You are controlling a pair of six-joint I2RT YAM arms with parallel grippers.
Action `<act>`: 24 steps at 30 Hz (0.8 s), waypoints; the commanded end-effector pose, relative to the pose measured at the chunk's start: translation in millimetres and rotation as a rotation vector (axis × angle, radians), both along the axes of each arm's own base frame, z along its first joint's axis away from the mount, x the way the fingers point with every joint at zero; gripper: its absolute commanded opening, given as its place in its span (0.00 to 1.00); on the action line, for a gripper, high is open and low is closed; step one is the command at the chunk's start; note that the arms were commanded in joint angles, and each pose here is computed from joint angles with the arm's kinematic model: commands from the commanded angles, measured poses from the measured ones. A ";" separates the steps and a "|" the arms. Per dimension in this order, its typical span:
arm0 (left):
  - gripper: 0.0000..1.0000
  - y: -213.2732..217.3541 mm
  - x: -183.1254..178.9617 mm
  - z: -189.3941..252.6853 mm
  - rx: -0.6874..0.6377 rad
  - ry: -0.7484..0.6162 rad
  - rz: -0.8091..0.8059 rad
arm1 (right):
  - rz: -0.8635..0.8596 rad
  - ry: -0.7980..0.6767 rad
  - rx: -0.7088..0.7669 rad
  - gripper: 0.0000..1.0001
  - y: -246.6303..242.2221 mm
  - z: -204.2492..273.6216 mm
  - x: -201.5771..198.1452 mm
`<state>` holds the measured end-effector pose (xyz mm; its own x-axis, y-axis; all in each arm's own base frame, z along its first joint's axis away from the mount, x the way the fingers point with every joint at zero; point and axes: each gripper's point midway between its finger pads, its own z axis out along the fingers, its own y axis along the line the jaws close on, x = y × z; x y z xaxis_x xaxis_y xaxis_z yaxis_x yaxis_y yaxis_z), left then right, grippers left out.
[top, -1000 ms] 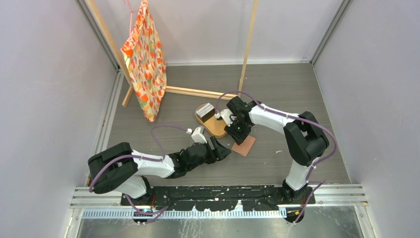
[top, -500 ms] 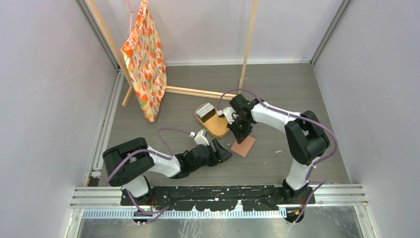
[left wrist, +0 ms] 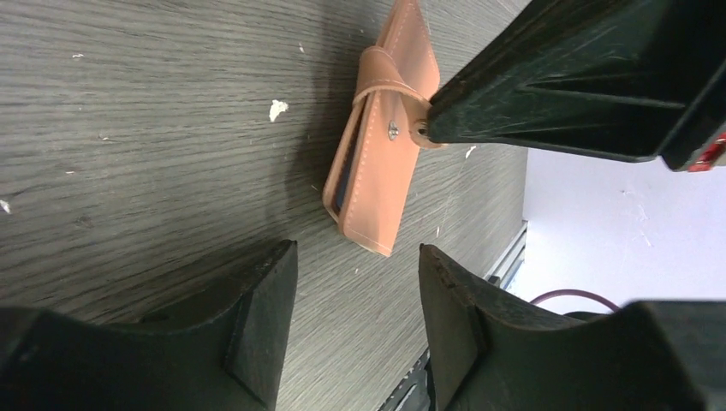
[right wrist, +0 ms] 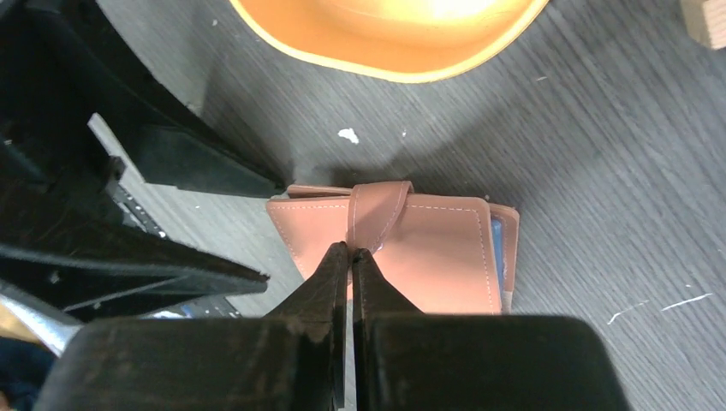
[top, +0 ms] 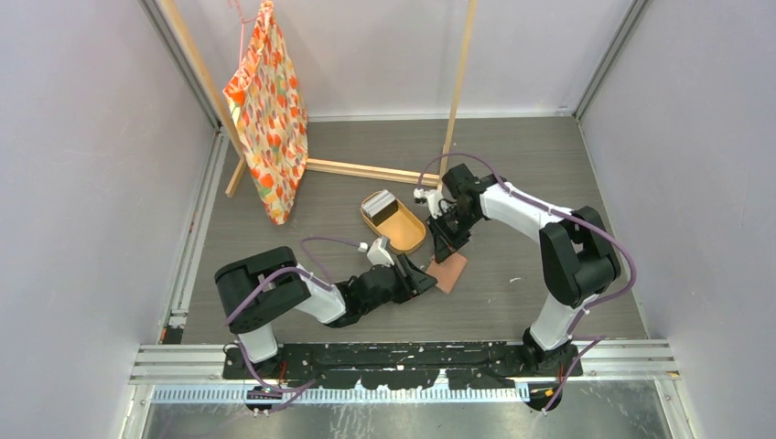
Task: Put the credit cards into the card holder
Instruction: Open the card holder at the center of the board.
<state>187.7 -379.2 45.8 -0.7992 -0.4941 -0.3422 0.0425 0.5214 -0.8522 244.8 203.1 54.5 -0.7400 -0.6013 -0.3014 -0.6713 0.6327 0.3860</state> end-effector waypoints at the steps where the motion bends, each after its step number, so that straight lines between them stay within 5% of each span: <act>1: 0.53 -3.7 5.7 9.5 -0.026 -0.033 0.018 | 0.029 -0.009 0.139 0.01 9.7 38.3 -2.6; 14: 0.63 20.5 -14.8 65.9 0.081 -0.339 -0.183 | 0.191 -0.109 0.300 0.01 -1.2 93.8 -22.9; 19: 0.63 29.9 -11.5 62.9 0.182 -0.350 -0.186 | 0.098 -0.180 0.239 0.02 -17.7 90.1 -4.5; 24: 0.59 21.3 -2.1 63.1 0.345 -0.497 -0.292 | 0.048 -0.152 0.229 0.22 -21.1 85.9 2.8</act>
<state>174.7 -350.1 102.3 -0.6912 -0.2365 -0.6829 0.4346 0.6190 -0.6542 237.4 182.9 138.8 -0.6351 -0.5601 -0.5320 -0.7721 0.4800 0.4164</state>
